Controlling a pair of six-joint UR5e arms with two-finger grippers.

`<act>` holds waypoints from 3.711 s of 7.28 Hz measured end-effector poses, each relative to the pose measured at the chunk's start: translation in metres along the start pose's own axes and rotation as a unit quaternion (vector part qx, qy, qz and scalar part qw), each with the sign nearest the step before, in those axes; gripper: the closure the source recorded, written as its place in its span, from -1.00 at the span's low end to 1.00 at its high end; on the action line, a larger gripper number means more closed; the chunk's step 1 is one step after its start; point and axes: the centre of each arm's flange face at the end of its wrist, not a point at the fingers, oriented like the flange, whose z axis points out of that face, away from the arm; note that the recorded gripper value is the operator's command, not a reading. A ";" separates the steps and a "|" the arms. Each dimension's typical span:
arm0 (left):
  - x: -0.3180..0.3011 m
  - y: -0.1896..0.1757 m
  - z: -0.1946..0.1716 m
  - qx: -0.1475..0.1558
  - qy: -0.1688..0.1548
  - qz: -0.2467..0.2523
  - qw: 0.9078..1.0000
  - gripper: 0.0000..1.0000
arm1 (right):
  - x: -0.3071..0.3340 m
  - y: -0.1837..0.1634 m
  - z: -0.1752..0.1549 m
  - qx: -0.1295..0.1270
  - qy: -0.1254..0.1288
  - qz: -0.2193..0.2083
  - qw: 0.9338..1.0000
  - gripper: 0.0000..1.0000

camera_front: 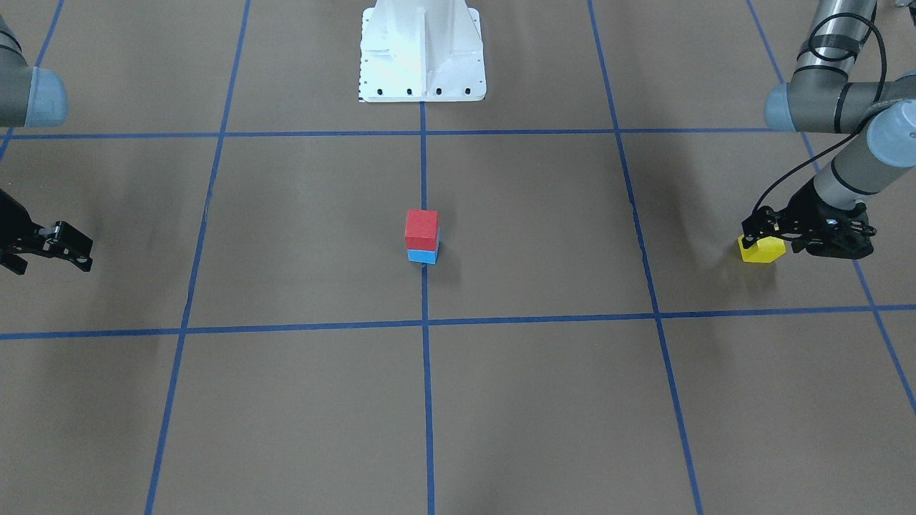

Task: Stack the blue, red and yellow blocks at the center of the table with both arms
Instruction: 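Grasp the yellow cube with the left gripper, then carry the yellow cube with the left gripper above the red cube, then lower the yellow cube onto the red cube and open the left gripper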

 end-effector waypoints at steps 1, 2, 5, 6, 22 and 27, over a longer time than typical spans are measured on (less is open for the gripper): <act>0.001 -0.002 0.000 0.000 0.001 -0.001 1.000 1.00 | 0.000 0.000 0.000 0.000 0.000 0.000 1.000 -0.99; 0.003 -0.003 -0.001 0.001 0.002 -0.003 1.000 1.00 | -0.001 0.000 -0.001 0.001 0.000 0.000 1.000 -0.98; 0.079 -0.017 -0.057 -0.001 0.066 -0.063 0.996 1.00 | -0.001 0.000 -0.002 0.001 -0.001 0.000 1.000 -0.99; 0.141 -0.038 -0.094 0.001 0.086 -0.092 0.992 1.00 | -0.001 0.000 -0.002 0.001 -0.002 0.000 1.000 -0.99; 0.616 -0.093 -0.113 -0.033 0.004 -0.027 0.999 1.00 | 0.131 0.022 -0.035 -0.005 -0.020 -0.010 1.000 -0.99; 0.619 -0.091 -0.105 -0.031 0.011 -0.023 0.999 1.00 | 0.132 0.022 -0.034 -0.006 -0.020 -0.009 1.000 -0.99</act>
